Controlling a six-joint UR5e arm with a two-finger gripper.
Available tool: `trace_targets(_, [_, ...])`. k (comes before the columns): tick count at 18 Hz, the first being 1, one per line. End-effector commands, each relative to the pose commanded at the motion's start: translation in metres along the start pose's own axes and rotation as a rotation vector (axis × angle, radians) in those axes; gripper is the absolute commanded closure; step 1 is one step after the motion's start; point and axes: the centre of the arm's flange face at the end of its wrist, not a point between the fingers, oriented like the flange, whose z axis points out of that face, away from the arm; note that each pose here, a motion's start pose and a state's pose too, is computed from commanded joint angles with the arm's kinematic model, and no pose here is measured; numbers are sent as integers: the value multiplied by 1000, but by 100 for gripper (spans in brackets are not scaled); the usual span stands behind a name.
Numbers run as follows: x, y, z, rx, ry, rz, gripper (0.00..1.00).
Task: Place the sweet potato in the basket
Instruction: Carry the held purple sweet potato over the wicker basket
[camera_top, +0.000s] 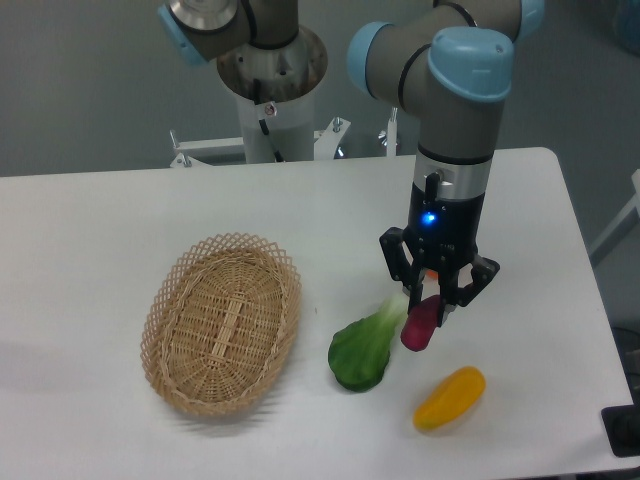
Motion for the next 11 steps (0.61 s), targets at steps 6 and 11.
trace_targets(6, [29, -24, 8, -2, 27, -24, 68])
trace_targets(11, [67, -43, 8, 0, 49, -58, 68])
